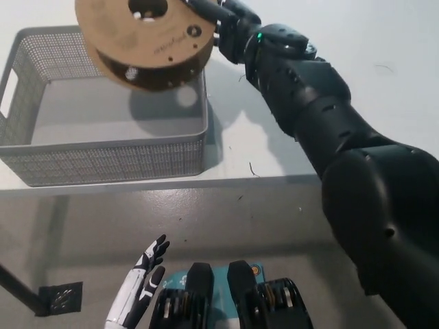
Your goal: Use the right hand to pick up a 3d printing filament and place it into a container on the left side
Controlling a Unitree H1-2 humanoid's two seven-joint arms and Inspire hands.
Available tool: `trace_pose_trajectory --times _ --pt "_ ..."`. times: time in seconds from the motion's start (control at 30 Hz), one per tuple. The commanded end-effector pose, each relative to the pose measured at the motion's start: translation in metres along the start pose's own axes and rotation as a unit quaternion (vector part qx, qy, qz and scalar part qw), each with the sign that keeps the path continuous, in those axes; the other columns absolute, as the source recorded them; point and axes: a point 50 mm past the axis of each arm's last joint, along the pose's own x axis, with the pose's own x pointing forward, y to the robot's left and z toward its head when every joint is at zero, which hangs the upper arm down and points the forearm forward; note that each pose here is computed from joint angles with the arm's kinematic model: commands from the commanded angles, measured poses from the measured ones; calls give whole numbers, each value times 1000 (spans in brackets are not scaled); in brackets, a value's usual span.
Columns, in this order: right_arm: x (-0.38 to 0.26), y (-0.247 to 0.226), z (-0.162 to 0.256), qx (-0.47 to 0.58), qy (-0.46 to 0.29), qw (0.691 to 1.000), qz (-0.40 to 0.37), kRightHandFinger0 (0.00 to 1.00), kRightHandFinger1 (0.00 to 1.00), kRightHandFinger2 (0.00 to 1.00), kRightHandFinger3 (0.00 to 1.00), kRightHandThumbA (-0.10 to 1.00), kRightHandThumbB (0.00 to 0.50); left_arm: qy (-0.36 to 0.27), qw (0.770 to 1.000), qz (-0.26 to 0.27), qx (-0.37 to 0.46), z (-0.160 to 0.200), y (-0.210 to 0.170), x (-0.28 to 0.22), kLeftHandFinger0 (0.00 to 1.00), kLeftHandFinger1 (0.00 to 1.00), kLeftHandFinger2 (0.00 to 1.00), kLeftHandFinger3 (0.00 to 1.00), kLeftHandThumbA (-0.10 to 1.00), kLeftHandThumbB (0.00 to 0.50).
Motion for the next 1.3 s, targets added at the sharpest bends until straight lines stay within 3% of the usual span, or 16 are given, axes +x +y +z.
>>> trace_pose_trajectory --times 0.0,0.03,0.07,0.1,0.17,0.2,0.23,0.27,0.3,0.33,0.53,0.57,0.8,0.9,1.07,1.27 --pt "-4 14 37 -78 -81 993 -32 48 414 768 847 -100 143 -40 999 -9 4 12 4 6 1000 1000 1000 1000 1000 238" --pt "-4 15 36 -91 -77 992 -38 34 410 760 868 -100 145 -41 999 -9 5 13 4 7 1000 1000 1000 1000 1000 239" --pt "-3 15 34 -107 -80 990 -41 2 391 753 507 -100 152 -41 999 -11 8 13 4 8 1000 1000 1000 1000 1000 239" --pt "-3 16 31 -128 -83 987 -52 18 427 836 477 -100 158 -42 999 -12 10 14 4 8 1000 1000 1000 1000 1000 243" --pt "-3 19 30 -163 -89 981 -61 17 422 812 593 -100 211 -44 999 -13 8 14 4 8 1000 1000 1000 1000 1000 238" --pt "-3 21 31 -167 -97 980 -55 387 711 998 748 66 282 -44 999 -16 6 14 5 10 1000 1000 1000 1000 1000 246" --pt "-4 20 32 -168 -99 979 -55 397 678 892 722 76 292 -45 999 -17 5 15 4 11 1000 1000 1000 1000 1000 246" --pt "-4 21 33 -168 -100 980 -36 715 952 1000 1000 309 382 -45 999 -18 6 15 4 12 1000 1000 1000 1000 1000 249" --pt "-4 26 36 -186 -96 977 30 1000 1000 1000 1000 575 456 -47 999 -20 8 16 3 13 1000 1000 1000 1000 1000 242" --pt "-5 29 39 -197 -89 974 61 1000 1000 1000 1000 656 498 -47 999 -22 10 17 3 15 1000 1000 1000 1000 1000 241" --pt "-10 51 61 -235 -128 958 104 1000 1000 1000 1000 770 500 -45 998 -35 10 17 -2 21 1000 1000 1000 1000 1000 252" --pt "-11 55 66 -243 -134 954 110 1000 1000 1000 1000 853 500 -44 998 -36 7 18 -3 21 1000 1000 1000 1000 1000 264" --pt "-22 72 106 -227 -194 945 137 1000 1000 1000 1000 861 500 -45 998 -40 11 17 -2 23 1000 1000 1000 1000 1000 266" --pt "-30 69 135 -208 -213 945 137 1000 1000 1000 1000 989 500 -45 998 -40 11 18 -3 24 1000 1000 1000 1000 1000 268" --pt "-53 31 192 -219 -291 920 148 1000 1000 1000 1000 984 500 -46 998 -29 8 17 1 25 1000 1000 1000 1000 1000 268" --pt "-91 -38 210 -286 -332 892 113 1000 1000 1000 1000 990 500 -44 999 -28 2 15 1 19 1000 1000 1000 1000 1000 254"
